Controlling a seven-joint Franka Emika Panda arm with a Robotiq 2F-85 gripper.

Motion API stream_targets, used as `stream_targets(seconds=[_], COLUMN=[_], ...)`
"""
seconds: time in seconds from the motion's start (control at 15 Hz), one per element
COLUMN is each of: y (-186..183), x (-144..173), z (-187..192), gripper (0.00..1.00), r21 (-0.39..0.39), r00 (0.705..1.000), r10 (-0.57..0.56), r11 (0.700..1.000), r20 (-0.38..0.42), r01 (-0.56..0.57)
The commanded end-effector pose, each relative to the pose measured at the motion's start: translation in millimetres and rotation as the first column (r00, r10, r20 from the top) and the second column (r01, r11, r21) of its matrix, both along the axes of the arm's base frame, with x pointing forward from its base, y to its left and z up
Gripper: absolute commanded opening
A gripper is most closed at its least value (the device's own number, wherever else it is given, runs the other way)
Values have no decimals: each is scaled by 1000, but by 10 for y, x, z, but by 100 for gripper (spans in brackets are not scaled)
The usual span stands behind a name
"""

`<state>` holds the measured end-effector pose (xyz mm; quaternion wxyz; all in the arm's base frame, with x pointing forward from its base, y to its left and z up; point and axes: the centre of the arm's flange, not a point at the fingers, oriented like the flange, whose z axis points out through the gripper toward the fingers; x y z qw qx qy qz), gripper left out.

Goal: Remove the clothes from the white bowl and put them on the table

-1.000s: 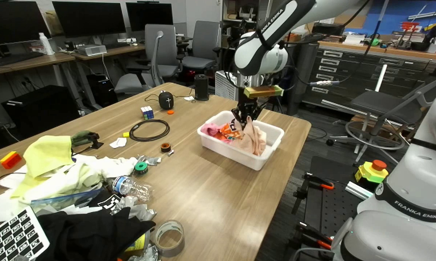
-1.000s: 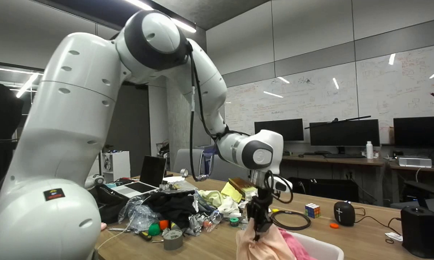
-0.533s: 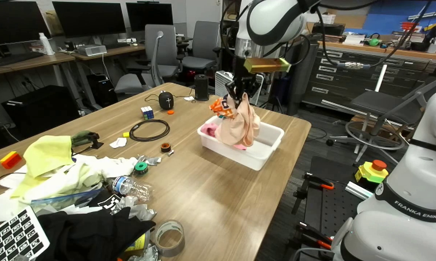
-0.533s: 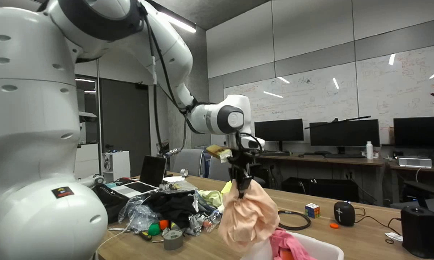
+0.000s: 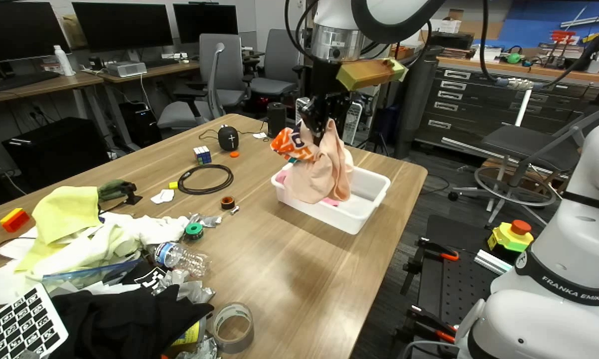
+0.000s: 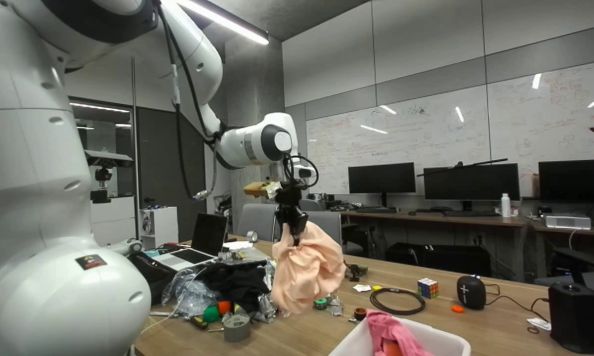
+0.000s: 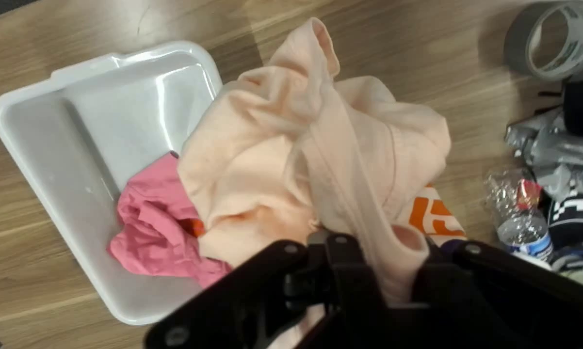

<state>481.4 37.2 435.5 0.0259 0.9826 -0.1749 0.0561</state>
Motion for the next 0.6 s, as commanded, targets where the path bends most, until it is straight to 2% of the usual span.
stream_targets(seconds=[0.0,0.27,0.47,0.53], y=[614,1133,1278,1294], x=[232,381,490,526], z=[-22,-125,-188,-203], gripper=[8,8,9,40], r21=[-65,-102,-123,-126], r00=[987,951,934,931], r10=[139,270,314,318], r11=[987,952,934,931], r20=[-78,-152,-171,-178], r01=[-144,-287,-336,-342])
